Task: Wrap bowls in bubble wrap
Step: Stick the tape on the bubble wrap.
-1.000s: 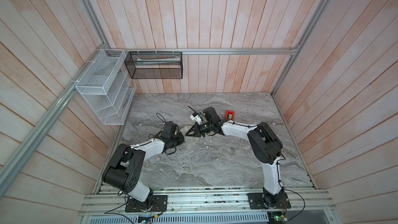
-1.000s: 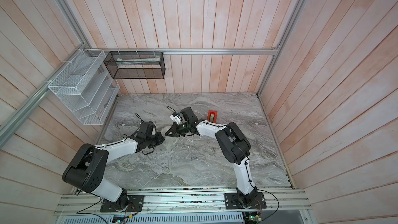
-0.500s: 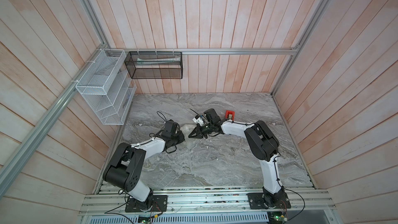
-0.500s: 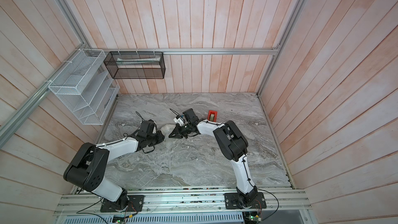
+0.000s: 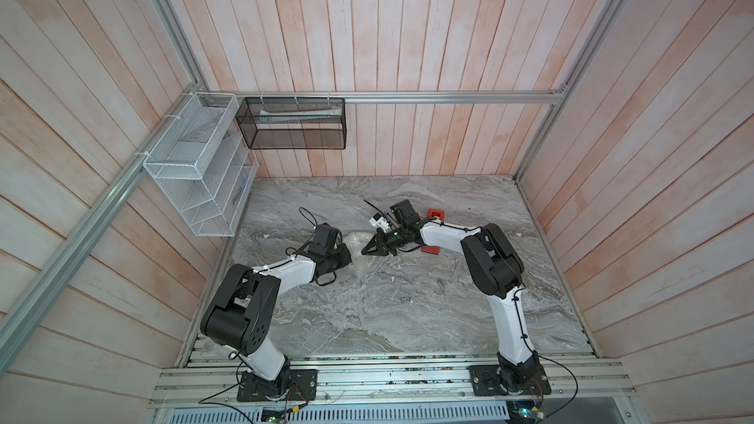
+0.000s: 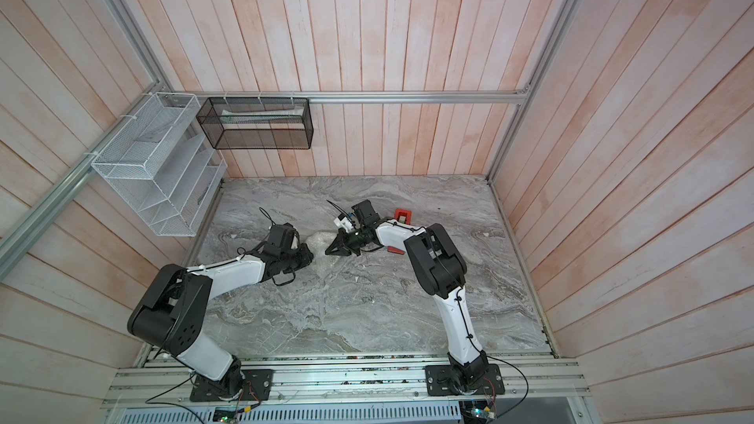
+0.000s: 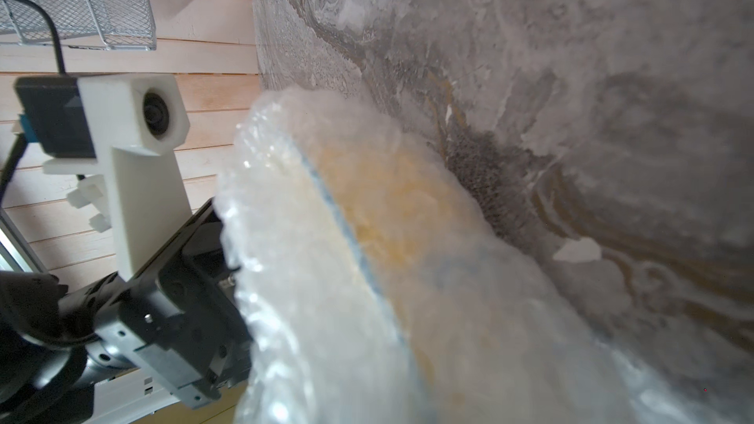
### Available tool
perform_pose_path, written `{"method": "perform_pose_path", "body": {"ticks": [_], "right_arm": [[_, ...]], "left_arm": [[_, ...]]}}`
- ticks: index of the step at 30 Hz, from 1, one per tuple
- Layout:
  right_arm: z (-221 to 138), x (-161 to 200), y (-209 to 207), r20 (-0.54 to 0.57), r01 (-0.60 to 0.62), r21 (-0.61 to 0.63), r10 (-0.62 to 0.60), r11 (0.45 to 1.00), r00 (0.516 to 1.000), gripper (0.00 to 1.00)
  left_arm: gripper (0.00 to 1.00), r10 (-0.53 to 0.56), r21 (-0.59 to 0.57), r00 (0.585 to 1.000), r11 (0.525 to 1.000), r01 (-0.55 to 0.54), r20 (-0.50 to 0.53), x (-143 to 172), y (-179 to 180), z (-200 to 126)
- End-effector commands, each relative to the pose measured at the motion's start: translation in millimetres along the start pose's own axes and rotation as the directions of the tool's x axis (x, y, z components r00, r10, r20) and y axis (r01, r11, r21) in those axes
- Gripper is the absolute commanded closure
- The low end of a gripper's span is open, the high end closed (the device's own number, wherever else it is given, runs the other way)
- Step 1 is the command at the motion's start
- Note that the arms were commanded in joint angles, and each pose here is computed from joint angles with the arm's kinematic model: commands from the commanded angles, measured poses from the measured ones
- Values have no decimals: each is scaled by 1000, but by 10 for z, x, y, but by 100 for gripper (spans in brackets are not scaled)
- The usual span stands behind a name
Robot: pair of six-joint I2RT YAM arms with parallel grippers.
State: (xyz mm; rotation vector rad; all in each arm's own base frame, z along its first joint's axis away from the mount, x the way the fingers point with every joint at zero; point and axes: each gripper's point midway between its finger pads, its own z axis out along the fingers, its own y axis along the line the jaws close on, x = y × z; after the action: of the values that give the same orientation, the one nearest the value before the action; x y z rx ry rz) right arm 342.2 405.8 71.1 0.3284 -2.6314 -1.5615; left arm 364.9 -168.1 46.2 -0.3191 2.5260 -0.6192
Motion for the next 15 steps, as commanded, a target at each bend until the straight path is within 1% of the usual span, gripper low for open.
{"method": "perform_pose_path", "body": {"ticks": [1, 6, 11, 13, 15], "right_arm": [[78, 10, -284, -9, -32, 83, 33, 996, 999, 100], [70, -22, -501, 23, -41, 215, 37, 976, 999, 100], [99, -16, -654, 24, -40, 271, 35, 962, 999, 100], [96, -28, -676, 24, -22, 293, 16, 956, 1000, 100], [89, -58, -634, 30, 14, 298, -24, 955, 999, 96]], "left_arm": [[86, 36, 81, 999, 996, -38, 29, -134, -244, -26], [86, 42, 106, 999, 993, -44, 27, -130, -301, -16], [86, 46, 117, 999, 992, -47, 10, -96, -317, 34], [86, 44, 119, 999, 992, -44, 5, -89, -316, 41], [86, 46, 120, 999, 992, -46, 5, -85, -326, 40]]}}
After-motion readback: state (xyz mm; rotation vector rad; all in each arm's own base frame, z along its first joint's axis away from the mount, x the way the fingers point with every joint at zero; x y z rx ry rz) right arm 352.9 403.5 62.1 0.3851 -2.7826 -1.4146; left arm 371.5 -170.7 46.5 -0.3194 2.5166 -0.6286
